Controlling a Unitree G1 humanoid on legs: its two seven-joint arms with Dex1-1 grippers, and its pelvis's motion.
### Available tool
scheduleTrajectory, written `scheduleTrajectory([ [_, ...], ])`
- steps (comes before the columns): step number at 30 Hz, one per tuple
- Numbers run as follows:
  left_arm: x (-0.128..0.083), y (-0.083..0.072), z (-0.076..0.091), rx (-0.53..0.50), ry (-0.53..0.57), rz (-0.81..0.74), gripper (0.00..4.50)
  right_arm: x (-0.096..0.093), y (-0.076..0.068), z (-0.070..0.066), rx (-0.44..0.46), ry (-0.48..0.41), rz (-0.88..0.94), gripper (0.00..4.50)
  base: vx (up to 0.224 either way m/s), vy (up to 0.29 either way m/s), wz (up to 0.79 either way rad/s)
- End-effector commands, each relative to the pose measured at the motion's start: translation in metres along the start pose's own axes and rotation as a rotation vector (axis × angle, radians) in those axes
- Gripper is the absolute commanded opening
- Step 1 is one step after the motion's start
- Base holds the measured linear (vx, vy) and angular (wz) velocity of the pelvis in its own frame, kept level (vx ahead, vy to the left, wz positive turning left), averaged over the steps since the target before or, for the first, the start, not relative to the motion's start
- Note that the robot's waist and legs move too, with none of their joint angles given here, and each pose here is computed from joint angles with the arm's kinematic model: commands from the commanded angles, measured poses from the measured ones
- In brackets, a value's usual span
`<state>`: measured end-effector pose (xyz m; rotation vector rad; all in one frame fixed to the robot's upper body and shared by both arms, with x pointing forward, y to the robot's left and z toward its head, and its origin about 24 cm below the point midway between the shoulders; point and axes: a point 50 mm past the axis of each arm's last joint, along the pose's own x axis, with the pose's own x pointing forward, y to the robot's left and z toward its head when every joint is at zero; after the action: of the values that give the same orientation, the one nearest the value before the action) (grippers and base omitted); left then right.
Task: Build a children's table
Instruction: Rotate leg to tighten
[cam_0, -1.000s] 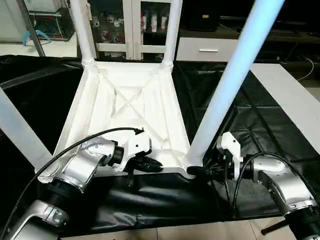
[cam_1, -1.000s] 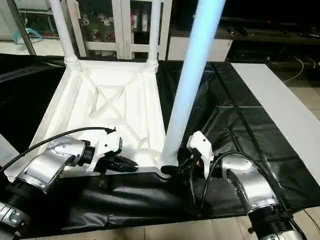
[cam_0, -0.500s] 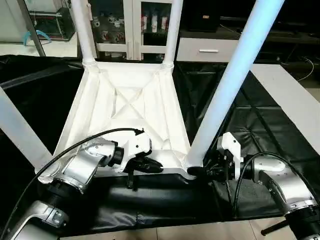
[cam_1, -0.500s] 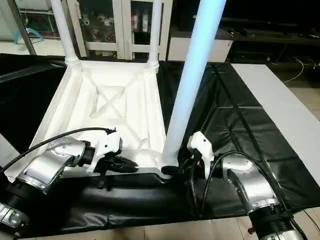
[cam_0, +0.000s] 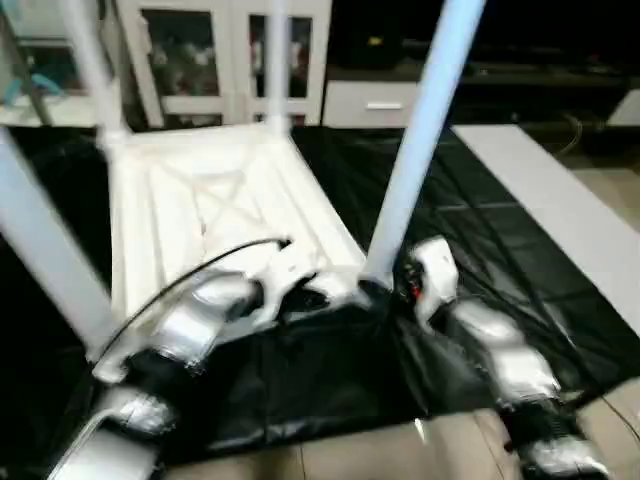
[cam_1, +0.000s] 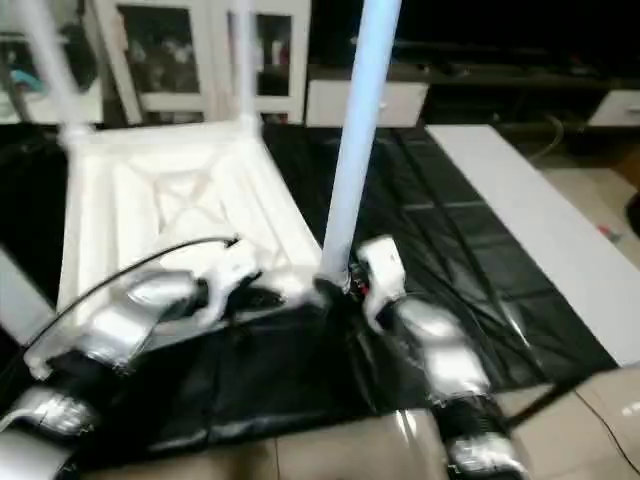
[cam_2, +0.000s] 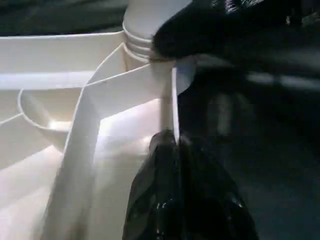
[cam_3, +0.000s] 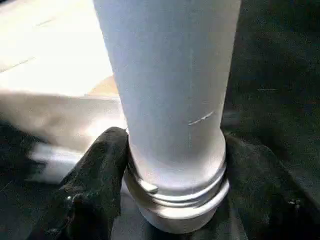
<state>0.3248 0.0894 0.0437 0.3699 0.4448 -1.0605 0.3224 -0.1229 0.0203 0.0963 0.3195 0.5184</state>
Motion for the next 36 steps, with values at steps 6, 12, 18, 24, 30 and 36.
scheduleTrajectory([
  [6, 0.043, -0.012, 0.027, 0.039, -0.018, 0.221, 0.00, 0.032, 0.023, 0.007, -0.010, 0.002, -0.222, 2.64, 0.000, 0.000, 0.00],
  [12, 0.043, -0.011, 0.025, 0.063, -0.001, 0.208, 0.00, 0.035, 0.024, 0.009, 0.000, -0.014, -0.251, 2.63, 0.000, 0.000, 0.00],
  [18, 0.041, -0.005, 0.021, 0.066, 0.003, 0.225, 0.00, 0.034, 0.020, 0.015, -0.023, -0.069, -0.281, 3.33, 0.000, 0.000, 0.00],
  [24, 0.039, -0.003, 0.024, 0.113, -0.037, 0.210, 0.00, 0.008, -0.003, 0.027, -0.130, -0.175, -0.367, 3.81, 0.000, 0.000, 0.00],
  [30, 0.043, -0.009, 0.040, 0.187, -0.197, 0.154, 0.00, -0.024, -0.013, 0.021, -0.162, -0.234, -0.359, 3.81, 0.000, 0.000, 0.00],
  [36, 0.043, -0.012, 0.056, 0.164, -0.344, 0.179, 0.00, -0.040, -0.016, 0.005, -0.160, -0.200, -0.401, 3.81, 0.000, 0.000, 0.00],
])
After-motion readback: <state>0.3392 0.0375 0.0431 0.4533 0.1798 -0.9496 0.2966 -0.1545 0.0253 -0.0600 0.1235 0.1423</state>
